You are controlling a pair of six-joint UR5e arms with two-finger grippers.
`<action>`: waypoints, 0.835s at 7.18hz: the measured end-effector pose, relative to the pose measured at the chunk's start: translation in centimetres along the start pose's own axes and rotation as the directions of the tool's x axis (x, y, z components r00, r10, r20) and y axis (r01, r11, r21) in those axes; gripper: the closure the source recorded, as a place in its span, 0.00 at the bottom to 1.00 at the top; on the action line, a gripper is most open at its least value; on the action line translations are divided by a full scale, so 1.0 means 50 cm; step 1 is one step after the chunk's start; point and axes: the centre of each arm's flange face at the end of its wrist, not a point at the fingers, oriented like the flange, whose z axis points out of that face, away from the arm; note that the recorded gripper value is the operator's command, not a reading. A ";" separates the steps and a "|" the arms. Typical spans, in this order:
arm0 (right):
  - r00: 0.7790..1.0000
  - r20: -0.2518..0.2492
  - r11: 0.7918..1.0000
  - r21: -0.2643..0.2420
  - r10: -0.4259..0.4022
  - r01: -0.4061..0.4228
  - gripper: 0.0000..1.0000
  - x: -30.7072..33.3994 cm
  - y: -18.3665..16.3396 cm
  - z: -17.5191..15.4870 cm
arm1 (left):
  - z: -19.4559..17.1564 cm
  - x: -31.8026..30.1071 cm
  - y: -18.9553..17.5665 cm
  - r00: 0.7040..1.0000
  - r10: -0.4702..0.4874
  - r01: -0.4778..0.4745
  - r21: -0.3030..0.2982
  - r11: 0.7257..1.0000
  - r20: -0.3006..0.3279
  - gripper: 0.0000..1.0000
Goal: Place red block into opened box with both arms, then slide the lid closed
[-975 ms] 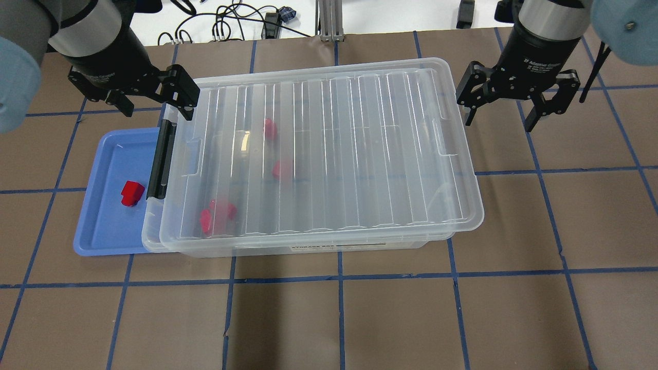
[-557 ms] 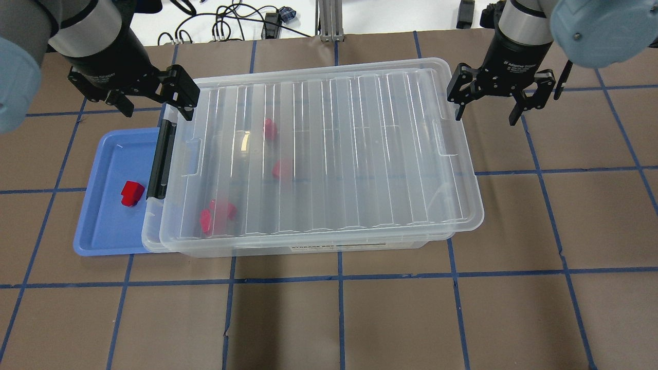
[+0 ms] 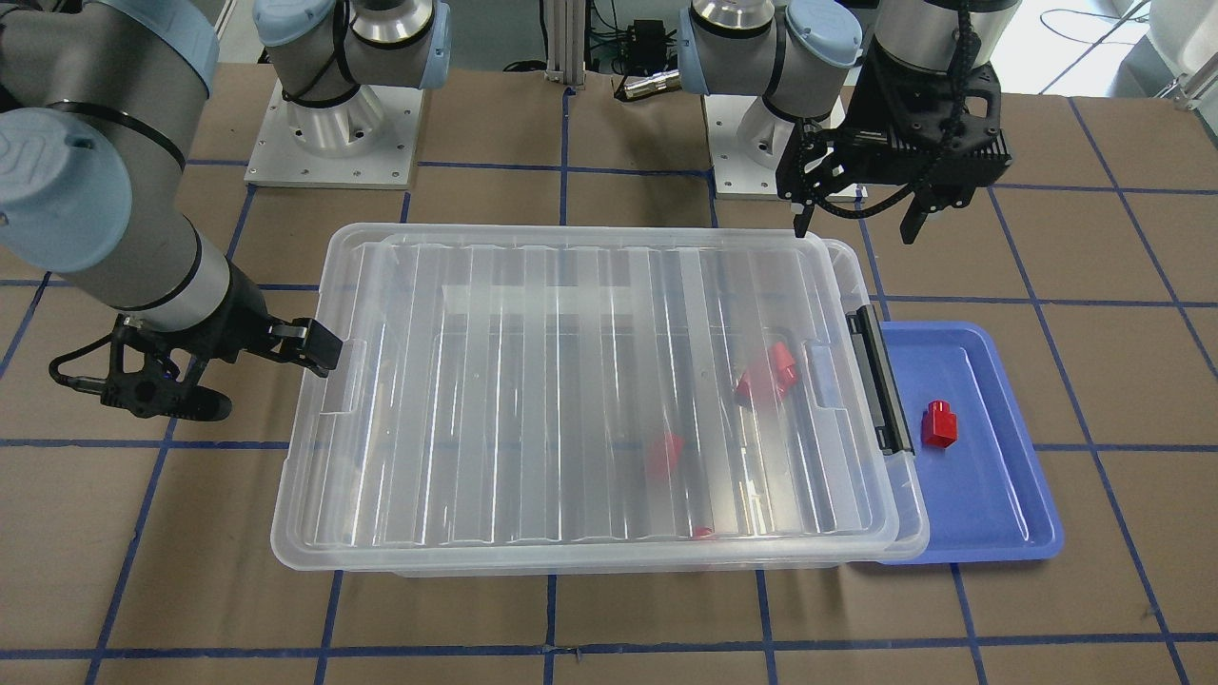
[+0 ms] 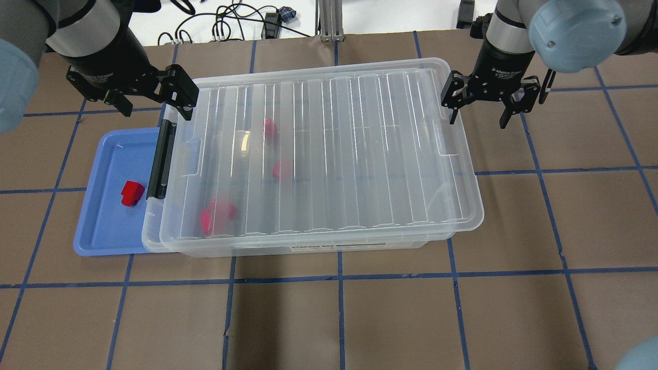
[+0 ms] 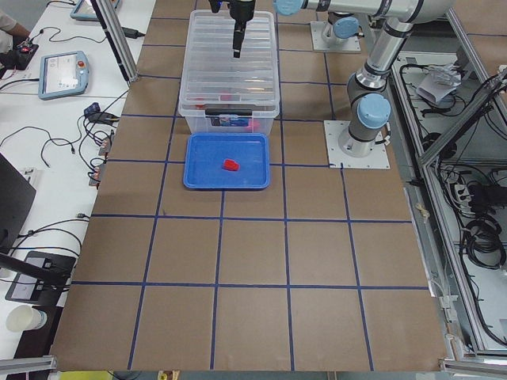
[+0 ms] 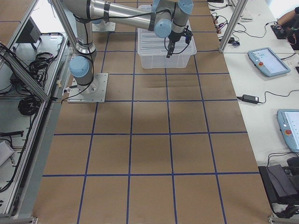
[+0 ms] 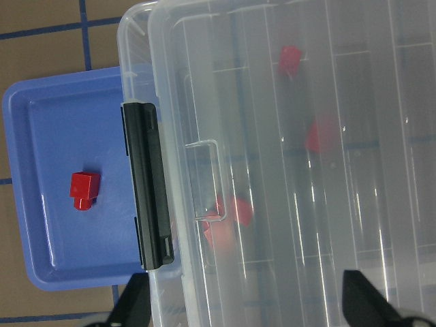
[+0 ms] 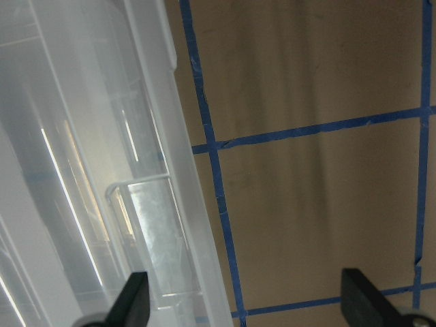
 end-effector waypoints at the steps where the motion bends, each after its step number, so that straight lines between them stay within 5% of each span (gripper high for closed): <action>1: 1.000 0.000 1.000 -0.015 0.002 -0.002 0.00 -0.001 -0.009 0.024 | 0.000 0.000 0.000 1.000 0.000 0.000 0.000 1.000 0.000 0.00; 6: 1.000 -0.017 0.999 -0.034 0.001 -0.001 0.00 0.009 -0.017 0.049 | 0.002 0.000 0.000 1.000 0.003 -0.003 -0.002 1.000 -0.001 0.00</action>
